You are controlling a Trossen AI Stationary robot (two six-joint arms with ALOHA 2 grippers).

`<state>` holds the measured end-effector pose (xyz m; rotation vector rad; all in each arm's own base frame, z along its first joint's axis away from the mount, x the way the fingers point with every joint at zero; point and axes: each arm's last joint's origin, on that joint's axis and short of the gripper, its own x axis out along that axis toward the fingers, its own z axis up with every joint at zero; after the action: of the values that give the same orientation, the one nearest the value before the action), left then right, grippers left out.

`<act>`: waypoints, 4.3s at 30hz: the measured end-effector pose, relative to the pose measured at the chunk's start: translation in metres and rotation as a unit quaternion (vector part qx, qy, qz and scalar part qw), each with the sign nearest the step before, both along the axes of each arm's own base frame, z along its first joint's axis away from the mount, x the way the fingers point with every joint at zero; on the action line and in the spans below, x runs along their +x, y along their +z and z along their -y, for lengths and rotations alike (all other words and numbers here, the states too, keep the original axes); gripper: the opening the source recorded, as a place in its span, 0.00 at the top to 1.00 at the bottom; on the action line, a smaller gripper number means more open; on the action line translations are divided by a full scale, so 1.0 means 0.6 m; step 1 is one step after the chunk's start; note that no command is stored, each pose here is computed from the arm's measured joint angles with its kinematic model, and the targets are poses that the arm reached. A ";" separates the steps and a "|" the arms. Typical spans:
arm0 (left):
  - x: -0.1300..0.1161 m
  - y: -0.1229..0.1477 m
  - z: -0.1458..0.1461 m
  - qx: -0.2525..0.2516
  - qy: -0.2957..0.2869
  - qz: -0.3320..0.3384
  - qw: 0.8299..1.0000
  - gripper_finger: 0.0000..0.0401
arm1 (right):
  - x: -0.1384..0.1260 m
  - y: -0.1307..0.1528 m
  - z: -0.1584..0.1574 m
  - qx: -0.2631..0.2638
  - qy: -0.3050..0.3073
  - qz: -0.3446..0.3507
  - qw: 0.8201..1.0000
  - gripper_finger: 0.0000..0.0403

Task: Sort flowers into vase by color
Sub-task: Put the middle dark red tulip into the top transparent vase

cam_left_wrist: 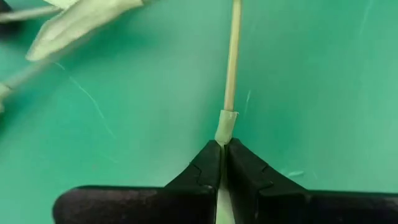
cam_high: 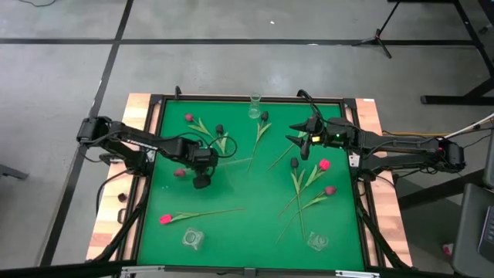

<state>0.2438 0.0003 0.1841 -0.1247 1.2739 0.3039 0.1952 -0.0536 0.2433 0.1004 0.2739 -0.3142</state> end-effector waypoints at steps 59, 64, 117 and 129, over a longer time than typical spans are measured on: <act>0.037 0.307 0.084 0.538 -0.453 -0.158 0.693 0.97 | 0.003 0.014 0.000 -0.009 0.005 0.046 0.999 0.48; 0.050 0.318 0.075 0.568 -0.445 -0.170 0.671 0.97 | 0.004 0.015 0.000 0.002 0.002 0.050 0.999 0.48; 0.141 0.297 -0.322 0.613 -0.515 -0.366 0.474 0.97 | 0.003 0.014 0.001 0.012 -0.010 0.052 0.999 0.48; 0.123 0.289 -0.353 0.599 -0.534 -0.364 0.472 0.97 | 0.003 0.016 0.002 0.009 -0.020 0.059 0.998 0.48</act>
<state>0.3179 0.2121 0.3577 2.1985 1.3858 0.0530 0.1971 -0.0550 0.2530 0.1412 0.1588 -0.3441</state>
